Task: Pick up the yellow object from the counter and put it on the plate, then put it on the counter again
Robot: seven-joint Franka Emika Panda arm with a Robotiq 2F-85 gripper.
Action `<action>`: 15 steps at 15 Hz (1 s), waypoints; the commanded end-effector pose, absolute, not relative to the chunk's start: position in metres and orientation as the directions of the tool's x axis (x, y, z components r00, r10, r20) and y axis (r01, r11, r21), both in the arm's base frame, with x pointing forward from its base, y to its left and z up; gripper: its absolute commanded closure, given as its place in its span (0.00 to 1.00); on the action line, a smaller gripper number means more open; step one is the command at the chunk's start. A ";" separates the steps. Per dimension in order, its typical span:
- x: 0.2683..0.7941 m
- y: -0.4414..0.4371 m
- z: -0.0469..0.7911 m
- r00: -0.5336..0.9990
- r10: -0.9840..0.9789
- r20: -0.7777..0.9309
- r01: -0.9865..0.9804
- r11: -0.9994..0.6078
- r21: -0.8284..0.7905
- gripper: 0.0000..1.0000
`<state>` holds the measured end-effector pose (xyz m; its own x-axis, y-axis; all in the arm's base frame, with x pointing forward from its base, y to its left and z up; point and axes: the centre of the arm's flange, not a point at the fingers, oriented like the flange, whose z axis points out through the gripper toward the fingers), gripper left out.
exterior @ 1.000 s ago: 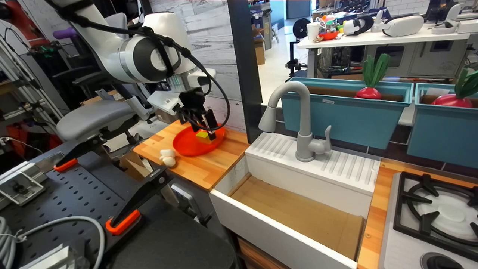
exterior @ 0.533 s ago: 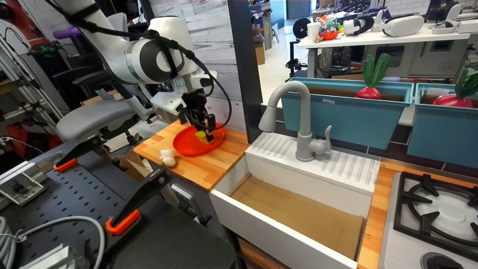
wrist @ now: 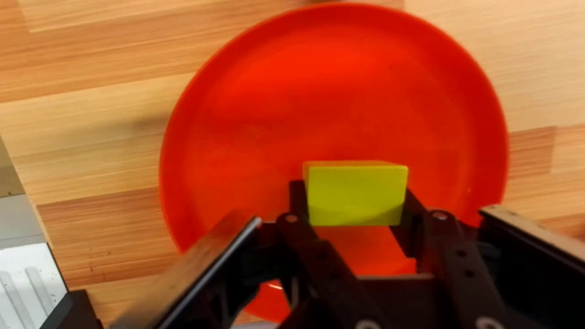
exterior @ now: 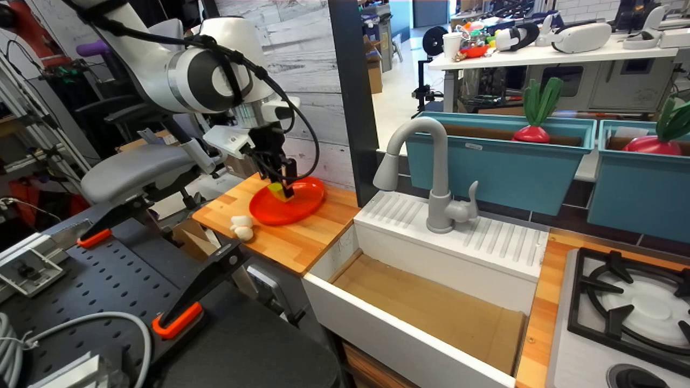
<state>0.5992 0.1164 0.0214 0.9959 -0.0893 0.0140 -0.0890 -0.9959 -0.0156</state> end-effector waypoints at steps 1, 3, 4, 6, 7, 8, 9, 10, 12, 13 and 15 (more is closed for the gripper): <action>0.574 0.145 0.051 0.998 -0.061 0.008 -0.060 -0.997 -0.053 0.80; 0.564 0.164 0.056 1.000 -0.029 0.005 -0.029 -0.997 -0.065 0.80; 0.559 0.173 0.057 1.000 -0.014 0.002 -0.014 -0.998 -0.068 0.80; 0.551 0.192 0.054 1.000 0.023 -0.009 0.023 -0.998 -0.065 0.80; 0.548 0.200 0.051 0.999 0.040 -0.013 0.039 -0.997 -0.063 0.80; 0.545 0.208 0.046 0.998 0.053 -0.018 0.051 -0.997 -0.062 0.80; 0.542 0.216 0.041 0.998 0.065 -0.019 0.064 -0.996 -0.057 0.80; 0.540 0.222 0.036 0.997 0.078 -0.021 0.077 -0.995 -0.057 0.80; 0.536 0.232 0.026 0.995 0.098 -0.022 0.097 -0.994 -0.051 0.80; 0.535 0.236 0.021 0.994 0.104 -0.025 0.103 -0.994 -0.045 0.80; 0.532 0.238 0.011 0.993 0.112 -0.033 0.111 -0.993 -0.033 0.80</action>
